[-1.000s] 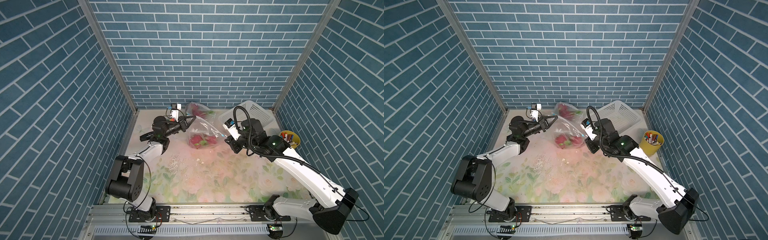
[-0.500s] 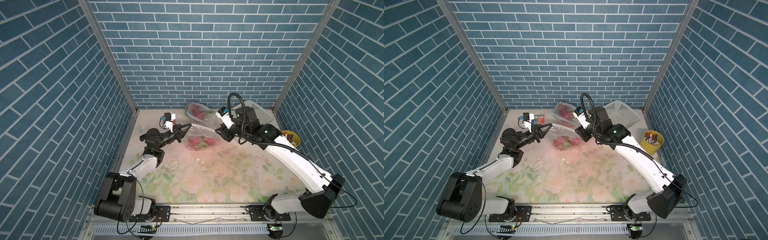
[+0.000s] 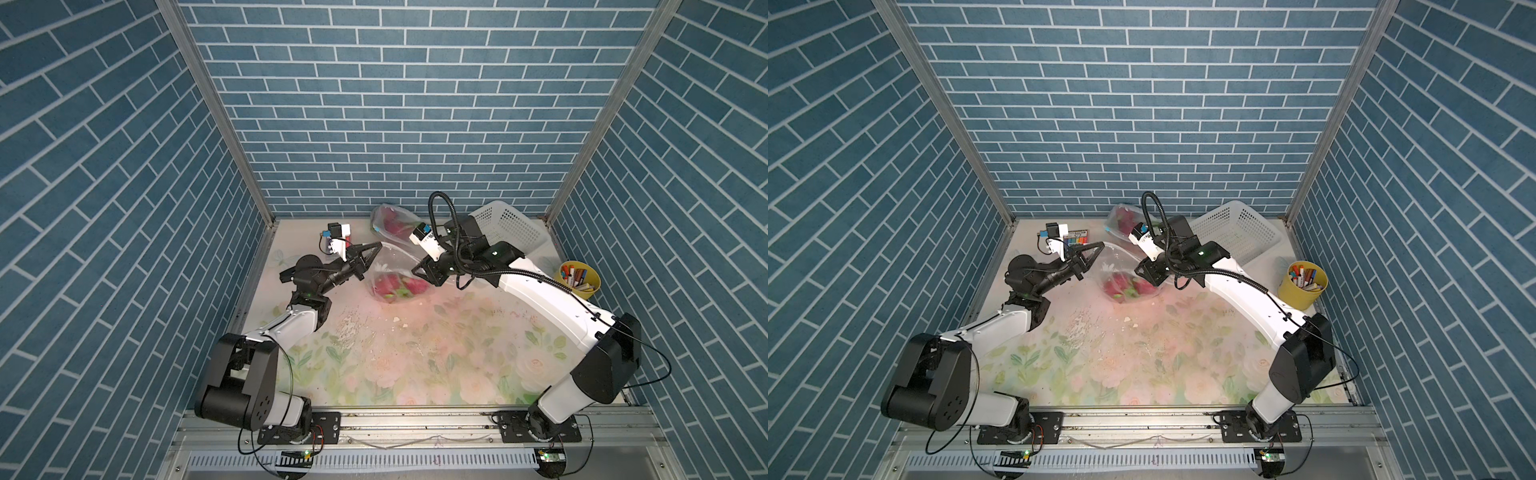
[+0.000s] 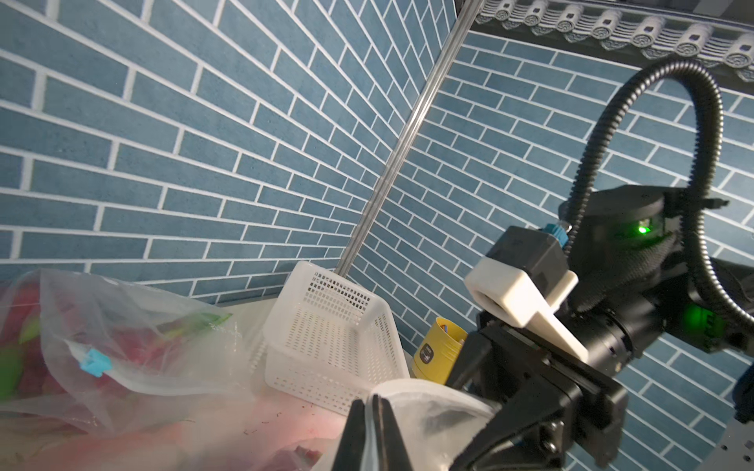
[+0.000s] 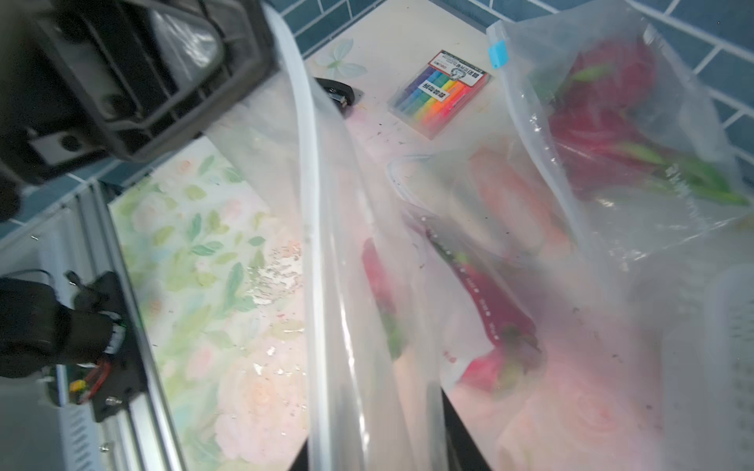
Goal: Open the zip-top bag and take out the dragon fruit
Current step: Adjust the zipper food storage bag at the center of the board.
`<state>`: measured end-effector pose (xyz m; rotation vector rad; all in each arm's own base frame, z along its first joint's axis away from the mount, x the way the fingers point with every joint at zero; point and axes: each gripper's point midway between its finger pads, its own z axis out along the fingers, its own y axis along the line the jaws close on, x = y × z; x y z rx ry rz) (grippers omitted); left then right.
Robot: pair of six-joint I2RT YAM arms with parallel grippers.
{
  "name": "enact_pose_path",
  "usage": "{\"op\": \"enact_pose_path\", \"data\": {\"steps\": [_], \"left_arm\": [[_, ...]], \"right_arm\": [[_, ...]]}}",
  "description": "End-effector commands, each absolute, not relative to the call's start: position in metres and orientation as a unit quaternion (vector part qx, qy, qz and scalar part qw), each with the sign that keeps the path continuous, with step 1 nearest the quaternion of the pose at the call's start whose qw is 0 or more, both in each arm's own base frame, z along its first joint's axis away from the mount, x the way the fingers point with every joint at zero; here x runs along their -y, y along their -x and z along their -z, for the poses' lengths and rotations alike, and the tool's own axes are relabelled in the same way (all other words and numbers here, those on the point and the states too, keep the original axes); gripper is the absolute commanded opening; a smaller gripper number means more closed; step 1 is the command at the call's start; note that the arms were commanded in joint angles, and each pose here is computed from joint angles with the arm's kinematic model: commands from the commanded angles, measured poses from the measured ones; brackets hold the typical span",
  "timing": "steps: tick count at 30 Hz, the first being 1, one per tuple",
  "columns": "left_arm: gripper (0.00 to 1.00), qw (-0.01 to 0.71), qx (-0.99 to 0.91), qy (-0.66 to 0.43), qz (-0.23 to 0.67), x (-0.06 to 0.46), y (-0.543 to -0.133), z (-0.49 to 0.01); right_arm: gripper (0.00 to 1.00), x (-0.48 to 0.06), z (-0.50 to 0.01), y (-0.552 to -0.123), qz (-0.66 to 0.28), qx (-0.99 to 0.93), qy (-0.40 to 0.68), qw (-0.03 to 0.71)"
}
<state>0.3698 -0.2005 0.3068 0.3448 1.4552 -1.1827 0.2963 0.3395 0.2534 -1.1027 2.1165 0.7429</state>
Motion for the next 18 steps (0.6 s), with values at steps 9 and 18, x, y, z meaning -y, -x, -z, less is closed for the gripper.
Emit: {"op": "enact_pose_path", "data": {"steps": [9, 18], "left_arm": [[0.00, 0.607, -0.582, -0.151, 0.520, 0.222, -0.390, -0.355], [0.00, 0.570, -0.613, -0.130, 0.531, 0.226, -0.397, -0.309]], "right_arm": [[0.24, -0.372, -0.295, -0.239, -0.404, -0.752, 0.434, 0.287], [0.65, -0.342, -0.314, -0.268, -0.302, -0.783, 0.402, 0.365]]}}
